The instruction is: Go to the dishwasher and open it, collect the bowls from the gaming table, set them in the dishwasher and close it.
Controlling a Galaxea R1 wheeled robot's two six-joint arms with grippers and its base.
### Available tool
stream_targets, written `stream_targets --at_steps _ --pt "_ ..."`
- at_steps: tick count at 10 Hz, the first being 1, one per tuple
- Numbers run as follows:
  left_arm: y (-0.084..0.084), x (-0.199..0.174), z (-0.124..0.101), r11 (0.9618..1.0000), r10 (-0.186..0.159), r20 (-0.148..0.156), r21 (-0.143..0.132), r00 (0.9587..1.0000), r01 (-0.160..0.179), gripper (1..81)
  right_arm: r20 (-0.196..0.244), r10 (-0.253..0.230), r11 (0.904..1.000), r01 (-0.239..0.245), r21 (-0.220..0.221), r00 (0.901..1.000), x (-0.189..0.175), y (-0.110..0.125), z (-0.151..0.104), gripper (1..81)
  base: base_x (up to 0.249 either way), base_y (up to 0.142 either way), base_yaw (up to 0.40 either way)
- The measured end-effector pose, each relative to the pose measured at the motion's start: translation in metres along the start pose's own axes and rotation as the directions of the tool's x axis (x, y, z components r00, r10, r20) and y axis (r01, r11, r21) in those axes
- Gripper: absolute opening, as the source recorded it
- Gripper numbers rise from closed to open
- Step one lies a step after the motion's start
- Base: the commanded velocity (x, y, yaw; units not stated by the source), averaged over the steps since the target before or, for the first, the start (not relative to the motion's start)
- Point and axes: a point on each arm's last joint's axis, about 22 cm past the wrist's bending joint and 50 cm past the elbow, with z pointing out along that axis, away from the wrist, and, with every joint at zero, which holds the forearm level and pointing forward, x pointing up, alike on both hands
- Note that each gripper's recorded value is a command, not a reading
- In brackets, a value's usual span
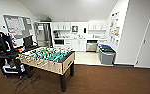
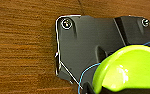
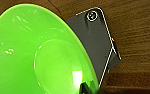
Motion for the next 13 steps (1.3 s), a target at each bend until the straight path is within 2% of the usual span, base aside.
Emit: stream_targets --at_steps 1,3,10,13 --pt "0.0048 0.0044 0.0015 1.0000 0.001 -0.007 -0.009 1.0000 -0.001 1.0 -0.013 -0.002 1.0000 0.002 -0.007 0.9999 0.0067 0.0039 -0.0019 1.0 0.156 -0.082 0.000" --pt "0.0046 0.0022 0.0015 1.0000 0.001 -0.005 -0.008 1.0000 -0.001 1.0 -0.013 -0.002 1.0000 0.002 -0.004 0.9999 0.0060 0.0021 -0.0009 1.0 0.156 -0.068 0.000" --pt "0.0027 0.0044 0.0008 1.0000 0.002 -0.006 -0.006 1.0000 -0.002 1.0 -0.015 -0.003 1.0000 0.003 -0.003 0.9999 0.0084 0.0005 0.0002 1.0 0.157 0.000 0.000" --pt "0.0013 0.0019 0.0005 1.0000 0.001 -0.002 -0.002 1.0000 -0.001 1.0 -0.012 -0.002 1.0000 0.002 -0.001 0.9999 0.0055 -0.0009 0.0010 1.0 0.157 -0.079 0.000"
